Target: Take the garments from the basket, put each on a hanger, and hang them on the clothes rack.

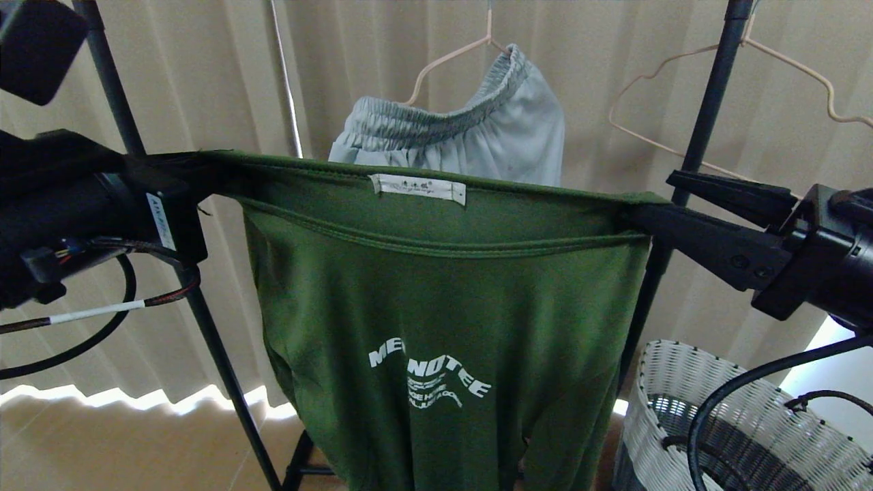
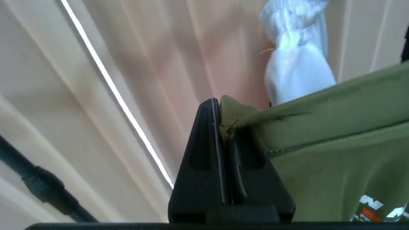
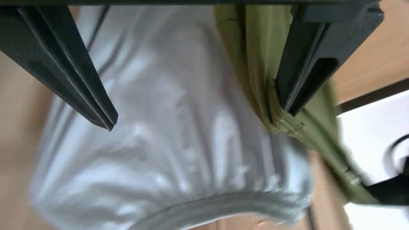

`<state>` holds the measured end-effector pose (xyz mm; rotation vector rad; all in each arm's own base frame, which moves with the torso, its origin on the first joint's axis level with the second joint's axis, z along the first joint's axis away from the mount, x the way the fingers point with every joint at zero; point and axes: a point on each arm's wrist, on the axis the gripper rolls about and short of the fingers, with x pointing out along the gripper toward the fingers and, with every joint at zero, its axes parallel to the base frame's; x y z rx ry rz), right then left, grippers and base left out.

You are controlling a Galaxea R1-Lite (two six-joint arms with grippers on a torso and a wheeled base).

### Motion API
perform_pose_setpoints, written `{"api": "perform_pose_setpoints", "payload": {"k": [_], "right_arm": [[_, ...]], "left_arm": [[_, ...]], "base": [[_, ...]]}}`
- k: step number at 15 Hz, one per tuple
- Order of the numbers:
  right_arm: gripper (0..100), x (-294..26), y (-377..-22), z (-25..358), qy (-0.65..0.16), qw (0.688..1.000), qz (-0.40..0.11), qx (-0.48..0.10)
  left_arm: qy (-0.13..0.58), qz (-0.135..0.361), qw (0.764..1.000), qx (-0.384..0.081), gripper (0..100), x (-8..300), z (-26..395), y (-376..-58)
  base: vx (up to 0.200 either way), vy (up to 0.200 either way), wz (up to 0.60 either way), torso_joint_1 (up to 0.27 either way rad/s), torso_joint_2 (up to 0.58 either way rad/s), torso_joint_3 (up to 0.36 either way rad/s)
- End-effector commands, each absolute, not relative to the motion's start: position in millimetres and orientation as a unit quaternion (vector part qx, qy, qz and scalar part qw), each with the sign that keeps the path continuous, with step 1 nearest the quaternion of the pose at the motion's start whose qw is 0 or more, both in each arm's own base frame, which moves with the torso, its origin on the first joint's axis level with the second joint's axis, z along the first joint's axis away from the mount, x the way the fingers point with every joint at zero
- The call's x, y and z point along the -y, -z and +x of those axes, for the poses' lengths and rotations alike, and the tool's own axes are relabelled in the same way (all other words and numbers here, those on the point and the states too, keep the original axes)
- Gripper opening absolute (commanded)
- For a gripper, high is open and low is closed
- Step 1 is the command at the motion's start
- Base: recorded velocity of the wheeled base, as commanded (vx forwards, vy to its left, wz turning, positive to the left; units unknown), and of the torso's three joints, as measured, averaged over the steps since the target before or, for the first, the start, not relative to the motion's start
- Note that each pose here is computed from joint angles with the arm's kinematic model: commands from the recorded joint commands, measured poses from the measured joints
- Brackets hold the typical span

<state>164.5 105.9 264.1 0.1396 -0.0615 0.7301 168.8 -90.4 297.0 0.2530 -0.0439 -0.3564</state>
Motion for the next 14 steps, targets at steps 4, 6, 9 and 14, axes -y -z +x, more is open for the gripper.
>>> {"api": "perform_pose_setpoints", "payload": {"k": [4, 6, 9, 14], "right_arm": [[100, -102, -263, 157, -0.359, 0.930, 0.068, 0.033], [100, -101, -261, 156, -0.360, 0.930, 0.068, 0.031], [100, -100, -259, 154, -0.370, 0.926, 0.068, 0.029], [100, -94, -253, 140, -0.417, 0.906, 0.063, 0.024]], "left_arm": [[0.177, 0.129, 0.976, 0.013, 0, 90, 169, -291], [0.176, 0.129, 0.976, 0.012, 0, 90, 169, -291], [0.176, 0.132, 0.976, 0.007, 0, 90, 171, -289], [0.175, 0.134, 0.975, 0.002, 0, 89, 170, -284]], "base": [[0.000, 0.000, 0.00, 0.000, 0.00, 0.000], [0.000, 0.000, 0.00, 0.000, 0.00, 0.000], [0.000, 0.000, 0.00, 0.000, 0.00, 0.000], [0.000, 0.000, 0.00, 0.000, 0.00, 0.000]]}}
